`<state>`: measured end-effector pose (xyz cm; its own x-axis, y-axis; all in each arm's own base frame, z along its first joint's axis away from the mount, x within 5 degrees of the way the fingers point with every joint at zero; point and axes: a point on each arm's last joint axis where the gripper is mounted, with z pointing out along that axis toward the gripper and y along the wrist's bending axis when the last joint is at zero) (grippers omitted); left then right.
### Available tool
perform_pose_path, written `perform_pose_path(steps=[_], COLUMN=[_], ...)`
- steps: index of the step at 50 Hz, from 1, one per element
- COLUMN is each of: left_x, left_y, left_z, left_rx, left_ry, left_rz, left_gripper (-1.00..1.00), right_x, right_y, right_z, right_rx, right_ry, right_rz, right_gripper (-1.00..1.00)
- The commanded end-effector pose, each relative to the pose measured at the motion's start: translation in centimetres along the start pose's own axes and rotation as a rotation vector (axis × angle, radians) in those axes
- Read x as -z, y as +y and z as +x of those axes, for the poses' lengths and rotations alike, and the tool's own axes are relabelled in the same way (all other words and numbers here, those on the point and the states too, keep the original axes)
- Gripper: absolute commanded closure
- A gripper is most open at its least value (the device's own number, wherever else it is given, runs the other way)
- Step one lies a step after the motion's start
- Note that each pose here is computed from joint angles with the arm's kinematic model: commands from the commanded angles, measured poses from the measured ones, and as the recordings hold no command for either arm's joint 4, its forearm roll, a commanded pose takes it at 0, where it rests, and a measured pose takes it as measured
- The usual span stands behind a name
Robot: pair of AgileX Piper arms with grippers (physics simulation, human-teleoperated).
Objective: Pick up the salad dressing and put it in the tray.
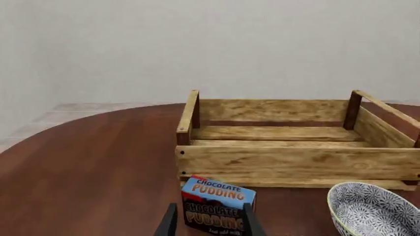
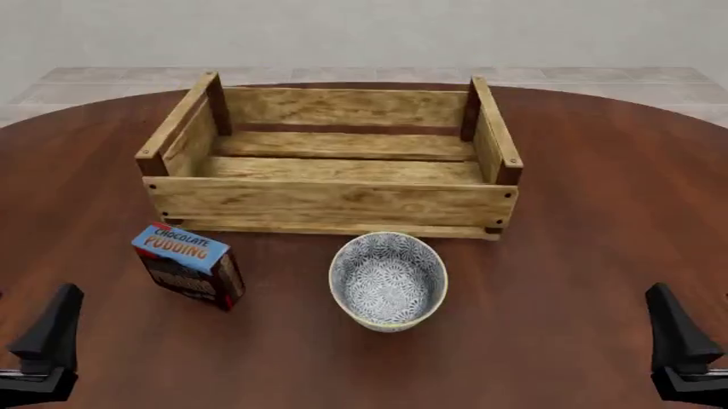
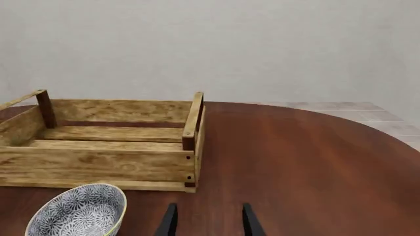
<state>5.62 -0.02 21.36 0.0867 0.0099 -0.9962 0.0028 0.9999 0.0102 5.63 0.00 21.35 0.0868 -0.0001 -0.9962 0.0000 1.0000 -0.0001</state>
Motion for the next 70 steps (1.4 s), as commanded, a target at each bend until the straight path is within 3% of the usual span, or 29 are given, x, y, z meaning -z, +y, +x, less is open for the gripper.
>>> perform_pose_path(steps=[1,12,16,17,19,23,25,26,27,28,33,35,38,39,42,46,50,53,58,60,64,65,68,69,70], left_x=[-0.1,-0.5,-0.3,0.0,0.0,0.6,1.1,1.0,1.1,1.1,4.1,3.4,4.4,5.0,5.2,6.2,7.2,7.7,7.1,6.7,6.0,5.7,5.6,5.3,5.3], left_y=[0.0,0.1,0.0,0.1,0.3,0.1,0.1,0.0,-0.2,-0.2,0.1,0.2,0.1,0.1,0.1,0.1,0.1,0.0,-0.1,-0.3,-0.3,-0.2,-0.2,-0.2,-0.2], left_z=[0.0,-0.3,-0.9,-1.3,-2.2,-4.7,-5.2,-5.5,-6.1,-6.1,-10.5,-10.1,-11.0,-11.7,-12.1,-13.7,-15.6,-16.7,-16.5,-16.6,-16.4,-15.7,-15.6,-14.0,-13.8], left_rx=[-0.020,-0.042,-0.109,-0.096,-0.141,-0.088,-0.102,-0.119,-0.078,-0.078,-0.136,-0.063,-0.109,-0.074,-0.012,-0.081,-0.085,-0.038,-0.051,-0.101,-0.131,-0.159,-0.163,-0.195,-0.222], left_ry=[0.007,0.025,0.042,0.033,0.060,0.111,0.102,0.141,0.188,0.188,0.145,0.228,0.227,0.242,0.294,0.323,0.326,0.351,0.444,0.492,0.543,0.585,0.599,0.662,0.672], left_rz=[-0.006,-0.018,-0.003,-0.015,-0.050,-0.013,-0.002,0.023,0.066,0.066,-0.003,-0.032,-0.021,0.013,0.016,-0.016,-0.019,-0.043,-0.087,-0.142,-0.188,-0.200,-0.216,-0.246,-0.259], left_gripper=[-1.00,-1.00,-1.00,-1.00,-1.00,-1.00,-1.00,-1.00,-1.00,-1.00,-1.00,-1.00,-1.00,-1.00,-1.00,-1.00,-1.00,-1.00,-1.00,-1.00,-1.00,-1.00,-1.00,-1.00,-1.00], right_x=[0.0,0.0,0.0,0.0,0.0,0.0,0.0,0.0,0.0,0.0,0.0,0.0,0.0,0.0,0.0,0.0,0.0,0.0,0.0,0.0,0.0,0.0,0.0,0.0,0.0], right_y=[0.0,0.0,0.0,0.0,0.0,0.0,0.0,0.0,0.0,0.0,0.0,0.0,0.0,0.0,0.0,0.0,0.0,0.0,0.0,0.0,0.0,0.0,0.0,0.0,0.0], right_z=[-0.1,-0.1,-0.1,-0.1,-0.1,-0.1,-0.1,-0.1,-0.1,-0.1,-0.1,-0.1,-0.1,-0.1,-0.1,-0.1,-0.1,-0.1,-0.1,-0.1,-0.1,-0.1,-0.1,-0.1,-0.1], right_rx=[0.000,0.001,0.001,0.001,0.000,0.001,0.001,0.001,0.001,0.001,0.001,0.001,0.001,0.001,0.001,0.001,0.001,0.001,0.001,0.001,0.001,0.001,0.001,0.001,0.001], right_ry=[0.000,0.000,0.000,0.000,0.000,0.000,0.000,0.000,0.000,0.000,0.000,0.000,0.000,0.000,0.000,0.000,0.000,0.000,0.000,0.000,0.000,0.000,0.000,0.000,0.000], right_rz=[0.000,0.000,0.000,0.000,0.000,-0.001,-0.001,-0.001,-0.001,-0.001,-0.001,-0.001,-0.001,-0.001,-0.001,-0.001,-0.001,-0.001,-0.001,-0.001,-0.001,-0.001,-0.001,-0.001,-0.001], right_gripper=[-1.00,-1.00,-1.00,-1.00,-1.00,-1.00,-1.00,-1.00,-1.00,-1.00,-1.00,-1.00,-1.00,-1.00,-1.00,-1.00,-1.00,-1.00,-1.00,-1.00,-1.00,-1.00,-1.00,-1.00,-1.00])
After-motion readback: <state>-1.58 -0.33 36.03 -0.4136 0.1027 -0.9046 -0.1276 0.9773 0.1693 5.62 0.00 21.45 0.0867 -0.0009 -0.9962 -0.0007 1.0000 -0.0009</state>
